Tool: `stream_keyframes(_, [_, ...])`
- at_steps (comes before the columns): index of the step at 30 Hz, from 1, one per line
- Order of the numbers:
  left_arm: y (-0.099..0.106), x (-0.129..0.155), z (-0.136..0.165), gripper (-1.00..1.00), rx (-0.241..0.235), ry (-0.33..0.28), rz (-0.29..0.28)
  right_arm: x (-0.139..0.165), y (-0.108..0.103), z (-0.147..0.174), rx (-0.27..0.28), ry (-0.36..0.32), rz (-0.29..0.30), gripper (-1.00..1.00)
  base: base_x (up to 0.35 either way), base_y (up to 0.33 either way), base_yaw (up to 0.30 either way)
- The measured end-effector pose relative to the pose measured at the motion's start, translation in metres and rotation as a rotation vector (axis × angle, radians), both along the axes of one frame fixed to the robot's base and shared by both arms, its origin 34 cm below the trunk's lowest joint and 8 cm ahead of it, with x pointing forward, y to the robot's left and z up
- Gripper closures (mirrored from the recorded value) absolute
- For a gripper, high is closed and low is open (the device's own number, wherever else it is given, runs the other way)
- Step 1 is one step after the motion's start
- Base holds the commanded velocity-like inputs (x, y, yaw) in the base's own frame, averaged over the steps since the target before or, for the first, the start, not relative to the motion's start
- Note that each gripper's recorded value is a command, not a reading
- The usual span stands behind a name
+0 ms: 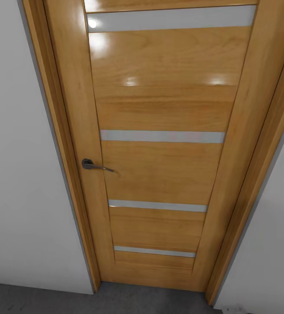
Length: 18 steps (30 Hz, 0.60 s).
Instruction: Move the two storage containers from the living room to the garage. In the garage, place one container on the floor and stack the other container on top of it (either order is fine).
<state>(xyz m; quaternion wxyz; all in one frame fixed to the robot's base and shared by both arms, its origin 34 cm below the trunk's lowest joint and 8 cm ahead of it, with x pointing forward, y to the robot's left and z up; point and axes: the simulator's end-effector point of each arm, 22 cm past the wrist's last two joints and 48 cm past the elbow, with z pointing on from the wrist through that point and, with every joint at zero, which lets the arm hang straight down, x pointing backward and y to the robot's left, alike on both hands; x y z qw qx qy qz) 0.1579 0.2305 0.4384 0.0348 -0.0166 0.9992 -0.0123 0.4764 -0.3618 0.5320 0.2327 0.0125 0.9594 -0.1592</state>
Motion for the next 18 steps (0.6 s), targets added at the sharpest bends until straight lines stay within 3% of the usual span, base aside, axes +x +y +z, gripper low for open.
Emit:
stream_keyframes(9, [-0.001,0.000,0.000,-1.00,-0.001,0.001,-0.001,0.016,0.013,0.007,0.004,-0.012,0.020,-1.00,0.000,0.000,0.000])
stream_keyframes(11, [0.000,0.000,0.000,-1.00,0.000,0.001,-0.001,0.019,0.055,0.003,0.033,-0.013,0.077,-1.00,0.000,0.000,0.000])
stream_keyframes(15, [0.000,-0.001,0.000,-1.00,0.000,0.001,-0.001,0.021,0.071,0.003,0.032,-0.014,0.113,-1.00,0.000,0.000,0.000])
stream_keyframes(16, [0.000,0.000,0.000,-1.00,-0.001,0.000,-0.001,0.033,0.091,0.014,-0.009,-0.048,0.135,-1.00,0.000,0.000,0.000])
stream_keyframes(18, [-0.001,0.000,0.000,-1.00,-0.002,0.000,-0.001,0.043,0.092,0.024,-0.025,-0.076,0.129,-1.00,0.000,0.000,0.000])
